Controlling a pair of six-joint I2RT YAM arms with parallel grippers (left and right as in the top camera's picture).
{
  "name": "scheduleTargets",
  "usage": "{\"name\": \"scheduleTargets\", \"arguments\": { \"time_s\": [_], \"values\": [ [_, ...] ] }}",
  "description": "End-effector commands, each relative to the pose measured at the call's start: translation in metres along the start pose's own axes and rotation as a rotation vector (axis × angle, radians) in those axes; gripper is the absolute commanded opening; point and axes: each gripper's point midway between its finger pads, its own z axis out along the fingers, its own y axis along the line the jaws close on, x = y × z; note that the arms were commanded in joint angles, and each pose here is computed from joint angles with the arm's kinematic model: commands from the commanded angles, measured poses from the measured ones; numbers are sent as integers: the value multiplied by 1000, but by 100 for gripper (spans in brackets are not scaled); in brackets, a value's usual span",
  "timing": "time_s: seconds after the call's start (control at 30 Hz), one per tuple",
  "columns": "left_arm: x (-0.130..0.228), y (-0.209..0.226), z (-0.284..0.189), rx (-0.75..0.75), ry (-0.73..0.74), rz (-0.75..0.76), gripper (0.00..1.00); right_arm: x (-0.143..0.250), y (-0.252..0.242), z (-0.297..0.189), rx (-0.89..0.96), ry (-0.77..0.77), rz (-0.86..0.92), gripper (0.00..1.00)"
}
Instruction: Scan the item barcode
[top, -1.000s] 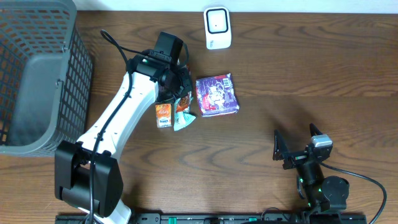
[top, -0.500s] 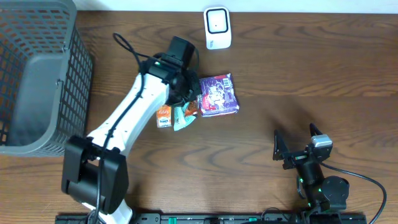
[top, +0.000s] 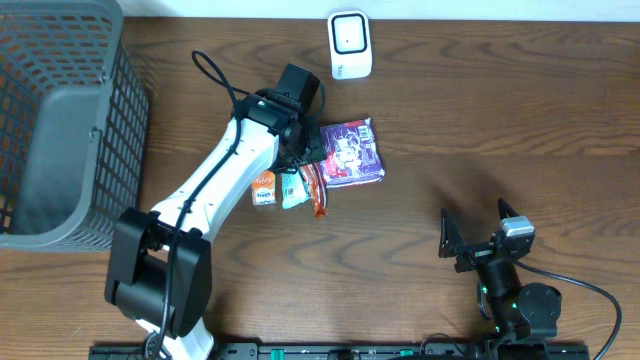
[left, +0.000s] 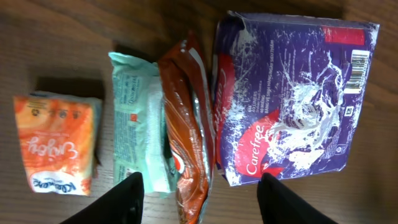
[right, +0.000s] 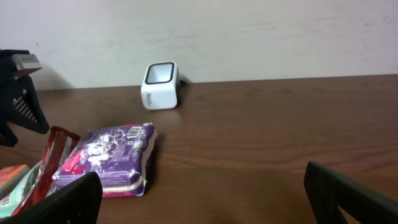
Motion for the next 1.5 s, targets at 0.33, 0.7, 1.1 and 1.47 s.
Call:
{"name": "scheduleTargets", "arguments": {
  "time_s": [0.33, 0.7, 1.1, 1.47],
  "values": [
    [-62, 56, -140, 86, -325, -120, 76, 1, -1, 0, 5, -1, -13, 99],
    [-45, 108, -145, -13, -239, -240, 98, 1, -1, 0, 5, -1, -13, 99],
    [-42, 112, -144, -31, -231, -243, 98, 1, -1, 0, 5, -1, -13, 99],
    [-42, 112, -144, -31, -231, -243, 98, 1, -1, 0, 5, -1, -13, 99]
  ]
}}
